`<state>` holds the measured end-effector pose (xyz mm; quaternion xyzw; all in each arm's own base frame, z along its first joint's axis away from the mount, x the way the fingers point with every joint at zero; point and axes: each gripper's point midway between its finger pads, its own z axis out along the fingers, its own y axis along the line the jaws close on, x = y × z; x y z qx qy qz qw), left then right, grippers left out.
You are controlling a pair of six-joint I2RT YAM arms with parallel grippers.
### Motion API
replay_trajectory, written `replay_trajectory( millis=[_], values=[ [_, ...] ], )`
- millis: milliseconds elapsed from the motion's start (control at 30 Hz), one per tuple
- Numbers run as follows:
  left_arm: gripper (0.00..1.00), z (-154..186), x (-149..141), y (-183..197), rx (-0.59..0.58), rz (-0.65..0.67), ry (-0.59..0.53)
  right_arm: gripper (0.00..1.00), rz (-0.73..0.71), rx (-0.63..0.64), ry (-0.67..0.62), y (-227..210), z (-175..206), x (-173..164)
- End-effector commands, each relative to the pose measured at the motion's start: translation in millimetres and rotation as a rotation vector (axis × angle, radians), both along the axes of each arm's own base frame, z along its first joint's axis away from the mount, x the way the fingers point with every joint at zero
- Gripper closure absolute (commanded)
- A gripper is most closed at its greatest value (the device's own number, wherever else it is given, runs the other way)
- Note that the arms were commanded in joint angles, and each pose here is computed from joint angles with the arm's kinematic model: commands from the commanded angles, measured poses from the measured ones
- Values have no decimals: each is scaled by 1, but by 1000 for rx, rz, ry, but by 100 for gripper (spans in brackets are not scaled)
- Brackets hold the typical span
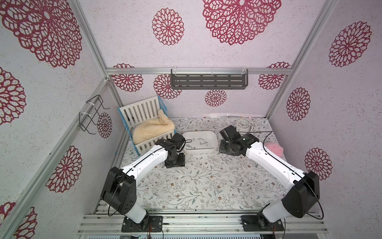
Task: Put the screws on the desktop into the storage box
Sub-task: Pick up the screw from the center of the board.
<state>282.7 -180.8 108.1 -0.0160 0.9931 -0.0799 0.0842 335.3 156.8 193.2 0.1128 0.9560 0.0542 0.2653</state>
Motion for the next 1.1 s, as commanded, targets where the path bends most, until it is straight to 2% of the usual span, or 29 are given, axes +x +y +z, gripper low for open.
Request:
replay_trajectory(
  millis=[0, 400, 1067],
  values=[
    [39, -1, 4, -13, -18, -30, -7, 63, -33, 68, -68, -2, 16, 4],
    [38, -23, -8, -21, 2, -68, 39, 63, -33, 74, -43, 1, 5, 7],
    [38, -59, 13, -42, 15, -132, 100, 63, -41, 59, -31, -4, 3, 4]
  ],
)
